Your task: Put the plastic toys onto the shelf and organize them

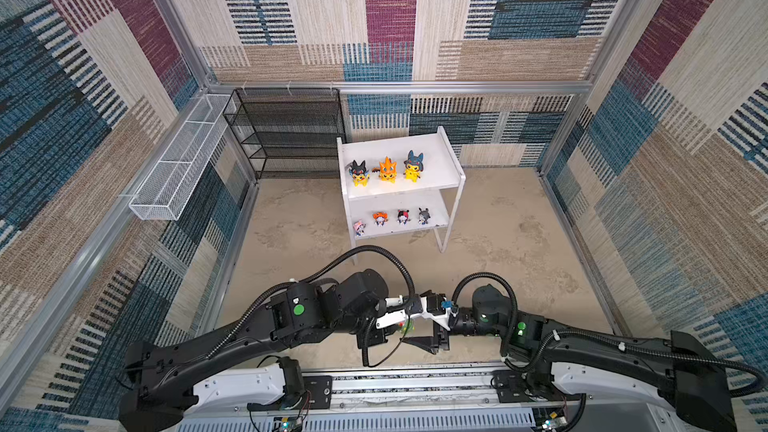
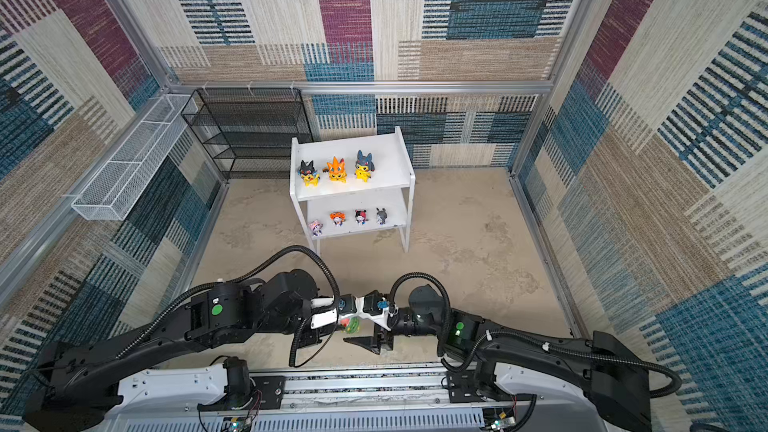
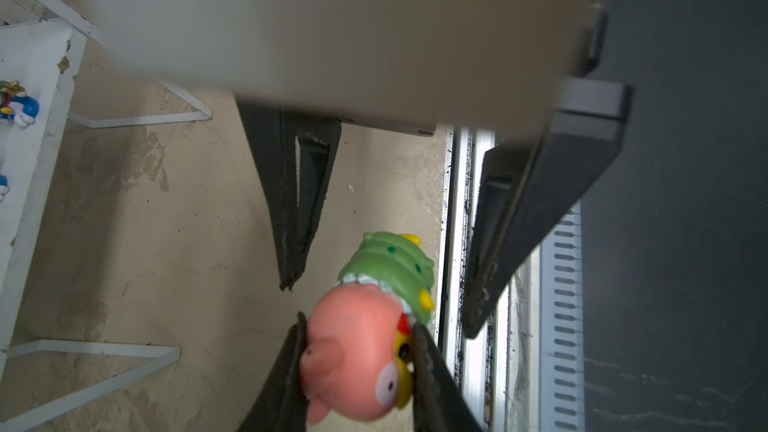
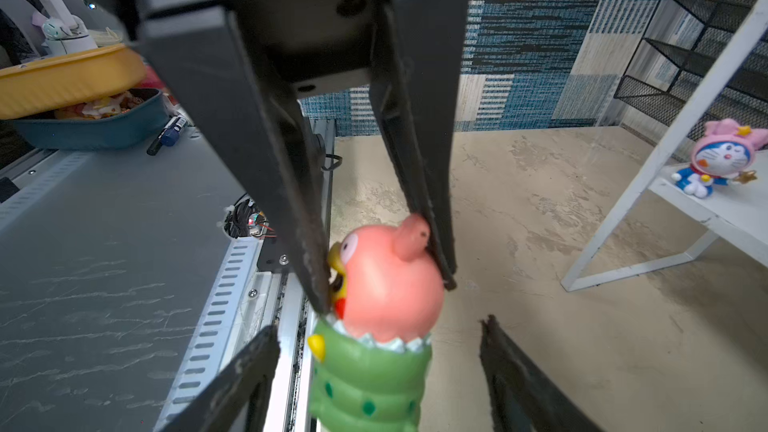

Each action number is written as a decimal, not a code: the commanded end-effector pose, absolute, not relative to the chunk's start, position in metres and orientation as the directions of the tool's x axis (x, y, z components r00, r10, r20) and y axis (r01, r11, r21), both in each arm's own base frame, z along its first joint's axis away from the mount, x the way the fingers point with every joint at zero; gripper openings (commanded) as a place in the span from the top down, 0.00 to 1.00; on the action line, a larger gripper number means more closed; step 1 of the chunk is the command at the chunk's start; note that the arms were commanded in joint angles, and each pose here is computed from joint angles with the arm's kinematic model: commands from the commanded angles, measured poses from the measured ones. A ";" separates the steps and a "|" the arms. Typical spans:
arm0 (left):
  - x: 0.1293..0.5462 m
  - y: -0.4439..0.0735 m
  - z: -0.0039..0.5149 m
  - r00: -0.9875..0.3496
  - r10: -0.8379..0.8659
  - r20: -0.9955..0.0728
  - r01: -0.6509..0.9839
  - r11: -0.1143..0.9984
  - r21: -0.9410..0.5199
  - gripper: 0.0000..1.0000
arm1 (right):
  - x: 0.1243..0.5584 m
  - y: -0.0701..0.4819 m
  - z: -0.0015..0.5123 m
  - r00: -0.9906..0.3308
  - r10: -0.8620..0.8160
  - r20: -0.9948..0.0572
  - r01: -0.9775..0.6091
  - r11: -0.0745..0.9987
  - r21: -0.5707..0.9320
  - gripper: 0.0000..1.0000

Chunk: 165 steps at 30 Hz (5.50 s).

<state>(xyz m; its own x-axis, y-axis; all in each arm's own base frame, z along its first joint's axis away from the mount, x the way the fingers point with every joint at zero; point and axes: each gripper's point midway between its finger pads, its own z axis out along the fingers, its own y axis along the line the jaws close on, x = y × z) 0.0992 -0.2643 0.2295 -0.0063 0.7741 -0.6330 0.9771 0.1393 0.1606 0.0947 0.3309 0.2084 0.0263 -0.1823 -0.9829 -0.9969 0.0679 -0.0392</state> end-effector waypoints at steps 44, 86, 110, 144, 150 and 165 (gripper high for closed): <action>0.065 -0.285 0.306 -0.094 0.408 -0.908 0.994 -0.005 -0.106 0.58 | 0.056 0.289 0.278 -0.071 0.192 -0.979 -0.995 -0.080 0.057 0.70; 0.079 -0.286 0.289 -0.106 0.485 -0.868 0.992 -0.002 -0.123 1.00 | 0.072 0.313 0.258 -0.042 0.016 -0.999 -0.998 -0.042 0.041 0.45; 0.110 -0.249 0.304 -0.068 0.441 -0.895 0.977 0.213 0.030 0.01 | 0.159 0.297 0.348 -0.023 -0.094 -0.995 -0.979 0.204 0.003 0.71; 0.198 -0.216 0.410 0.022 0.317 -0.948 0.709 0.664 0.239 0.01 | 0.371 0.238 0.429 0.030 -0.148 -0.989 -0.817 0.567 -0.109 0.70; 0.200 -0.225 0.413 0.044 0.335 -0.941 0.724 0.639 0.261 0.01 | 0.380 0.240 0.419 0.030 -0.143 -0.989 -0.813 0.572 -0.107 0.70; 0.196 -0.225 0.408 0.058 0.333 -0.941 0.733 0.626 0.266 0.01 | 0.391 0.239 0.412 0.019 -0.120 -0.993 -0.803 0.590 -0.087 0.67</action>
